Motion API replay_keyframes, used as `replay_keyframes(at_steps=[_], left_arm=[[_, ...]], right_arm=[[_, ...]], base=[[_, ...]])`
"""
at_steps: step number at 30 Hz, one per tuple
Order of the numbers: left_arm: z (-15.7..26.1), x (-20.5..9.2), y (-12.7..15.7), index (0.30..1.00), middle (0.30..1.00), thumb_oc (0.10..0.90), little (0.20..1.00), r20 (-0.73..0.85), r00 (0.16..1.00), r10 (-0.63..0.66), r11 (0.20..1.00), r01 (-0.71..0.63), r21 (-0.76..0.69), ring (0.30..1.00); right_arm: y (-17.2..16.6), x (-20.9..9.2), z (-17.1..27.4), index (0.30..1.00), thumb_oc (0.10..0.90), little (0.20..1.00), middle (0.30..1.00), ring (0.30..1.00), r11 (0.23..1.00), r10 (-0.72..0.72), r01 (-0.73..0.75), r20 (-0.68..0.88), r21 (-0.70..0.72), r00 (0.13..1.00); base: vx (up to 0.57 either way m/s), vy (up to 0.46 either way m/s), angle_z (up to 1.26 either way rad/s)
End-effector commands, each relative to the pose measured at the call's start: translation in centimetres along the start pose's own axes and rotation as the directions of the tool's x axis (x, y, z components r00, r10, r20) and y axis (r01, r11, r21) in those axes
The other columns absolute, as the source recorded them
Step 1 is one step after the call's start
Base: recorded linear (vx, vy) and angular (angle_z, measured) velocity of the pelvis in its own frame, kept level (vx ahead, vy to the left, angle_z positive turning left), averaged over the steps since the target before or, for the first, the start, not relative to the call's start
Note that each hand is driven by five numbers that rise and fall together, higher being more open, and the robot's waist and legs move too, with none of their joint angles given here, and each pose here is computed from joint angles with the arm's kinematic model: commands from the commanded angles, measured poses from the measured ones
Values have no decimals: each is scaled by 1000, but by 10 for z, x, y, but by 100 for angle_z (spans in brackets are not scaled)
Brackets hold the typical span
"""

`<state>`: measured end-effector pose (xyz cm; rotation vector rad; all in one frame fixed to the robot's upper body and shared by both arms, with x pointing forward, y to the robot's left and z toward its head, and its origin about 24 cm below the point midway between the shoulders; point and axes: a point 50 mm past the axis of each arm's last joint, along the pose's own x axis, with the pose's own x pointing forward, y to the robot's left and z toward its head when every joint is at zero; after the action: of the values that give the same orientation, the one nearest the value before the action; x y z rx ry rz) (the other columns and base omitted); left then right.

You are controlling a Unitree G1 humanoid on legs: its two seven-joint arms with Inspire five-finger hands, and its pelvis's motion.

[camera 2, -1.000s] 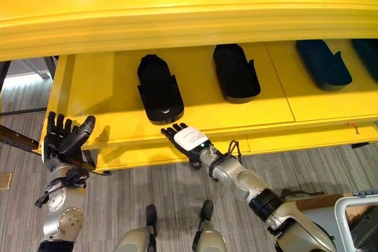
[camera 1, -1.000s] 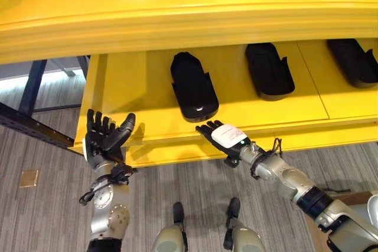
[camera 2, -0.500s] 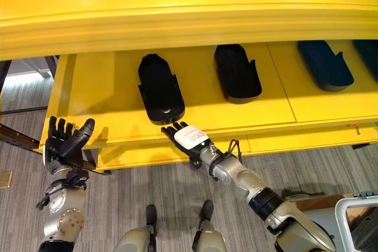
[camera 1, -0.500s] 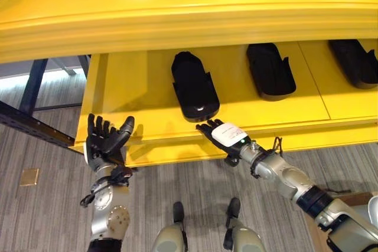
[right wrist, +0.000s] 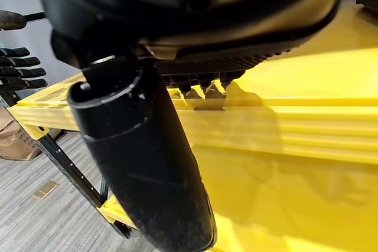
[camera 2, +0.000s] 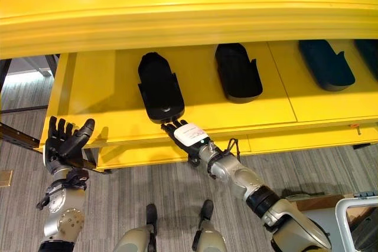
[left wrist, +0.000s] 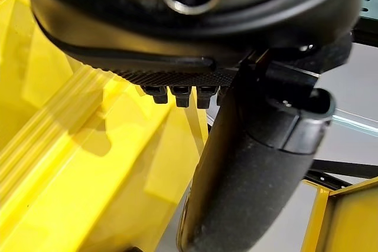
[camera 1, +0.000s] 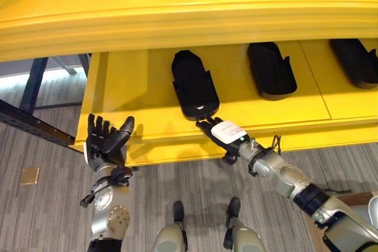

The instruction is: Move parts from the plastic box to the shelf.

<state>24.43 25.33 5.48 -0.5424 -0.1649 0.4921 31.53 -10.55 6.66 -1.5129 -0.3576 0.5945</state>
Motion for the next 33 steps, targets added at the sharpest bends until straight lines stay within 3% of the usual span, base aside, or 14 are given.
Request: replay_keyframes(at_steps=[1,33], left_arm=[[46,8,-16,1000,1000,900,1000,234,964,-125,992,123,25,1000],[52,9,-17,1000,1000,900,1000,257,959,-121,993,118,29,1000]], right_arm=[[-42,24,16,1000,900,1000,1000,1000,988,-155,153,69,31,985],[-59,32,25,1000,900,1000,1000,1000,980,-200,197,94,41,975]], base=[[0,3,3],[3,2,1]])
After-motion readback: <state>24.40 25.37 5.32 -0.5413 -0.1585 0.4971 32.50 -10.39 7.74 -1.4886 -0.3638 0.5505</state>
